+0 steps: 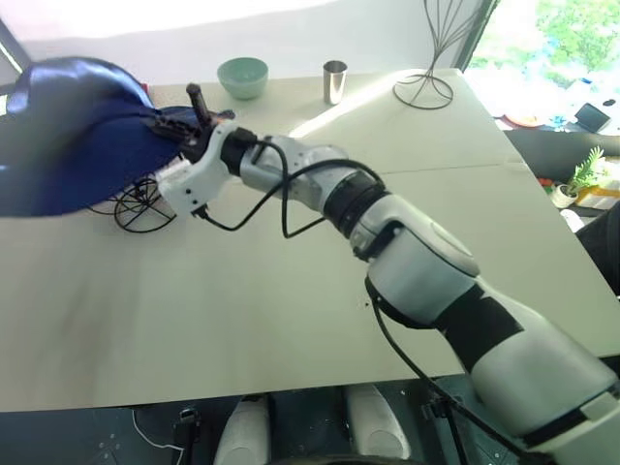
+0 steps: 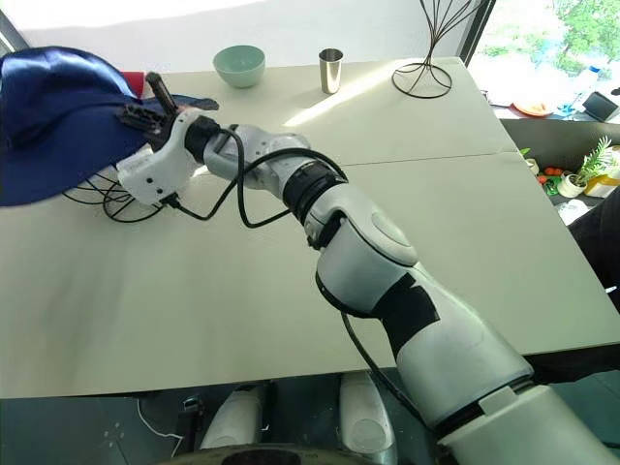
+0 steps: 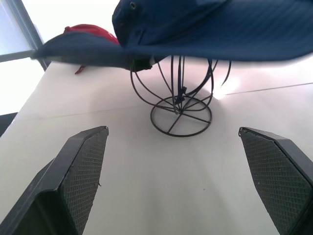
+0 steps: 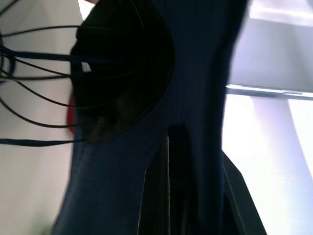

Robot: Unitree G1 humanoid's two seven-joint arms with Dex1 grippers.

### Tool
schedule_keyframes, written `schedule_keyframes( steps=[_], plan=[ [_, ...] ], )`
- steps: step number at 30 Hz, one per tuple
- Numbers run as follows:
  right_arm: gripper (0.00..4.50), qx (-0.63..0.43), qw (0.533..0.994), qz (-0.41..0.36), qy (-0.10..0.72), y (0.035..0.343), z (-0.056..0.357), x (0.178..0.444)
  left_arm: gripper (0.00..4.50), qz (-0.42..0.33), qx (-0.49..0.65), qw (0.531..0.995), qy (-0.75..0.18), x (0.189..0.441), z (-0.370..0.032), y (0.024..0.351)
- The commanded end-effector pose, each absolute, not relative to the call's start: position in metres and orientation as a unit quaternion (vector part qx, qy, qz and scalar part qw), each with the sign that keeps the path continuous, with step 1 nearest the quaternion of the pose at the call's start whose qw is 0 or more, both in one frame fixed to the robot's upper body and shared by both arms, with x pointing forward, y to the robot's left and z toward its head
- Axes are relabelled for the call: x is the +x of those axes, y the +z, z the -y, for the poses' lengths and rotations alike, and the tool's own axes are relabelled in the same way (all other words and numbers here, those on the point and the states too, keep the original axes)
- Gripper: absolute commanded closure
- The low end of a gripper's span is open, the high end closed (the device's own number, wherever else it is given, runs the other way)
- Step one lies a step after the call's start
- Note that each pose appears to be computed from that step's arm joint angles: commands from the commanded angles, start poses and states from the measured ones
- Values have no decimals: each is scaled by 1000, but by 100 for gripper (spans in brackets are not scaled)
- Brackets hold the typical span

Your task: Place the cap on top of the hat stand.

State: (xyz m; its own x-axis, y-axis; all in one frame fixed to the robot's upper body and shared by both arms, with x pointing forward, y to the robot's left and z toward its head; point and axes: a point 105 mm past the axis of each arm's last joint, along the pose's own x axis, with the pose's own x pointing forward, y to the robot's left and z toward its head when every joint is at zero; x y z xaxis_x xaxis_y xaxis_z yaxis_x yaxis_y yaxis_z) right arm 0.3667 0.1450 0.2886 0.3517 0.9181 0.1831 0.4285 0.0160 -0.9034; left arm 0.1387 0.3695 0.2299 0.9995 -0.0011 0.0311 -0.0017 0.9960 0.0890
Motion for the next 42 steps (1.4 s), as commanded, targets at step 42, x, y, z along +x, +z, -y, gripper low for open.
schedule_keyframes(
  steps=[42],
  plan=[
    [448, -561, 622, 424, 345, 203, -155, 357, 0, 40, 59, 997, -9, 152, -376, 253]
  ],
)
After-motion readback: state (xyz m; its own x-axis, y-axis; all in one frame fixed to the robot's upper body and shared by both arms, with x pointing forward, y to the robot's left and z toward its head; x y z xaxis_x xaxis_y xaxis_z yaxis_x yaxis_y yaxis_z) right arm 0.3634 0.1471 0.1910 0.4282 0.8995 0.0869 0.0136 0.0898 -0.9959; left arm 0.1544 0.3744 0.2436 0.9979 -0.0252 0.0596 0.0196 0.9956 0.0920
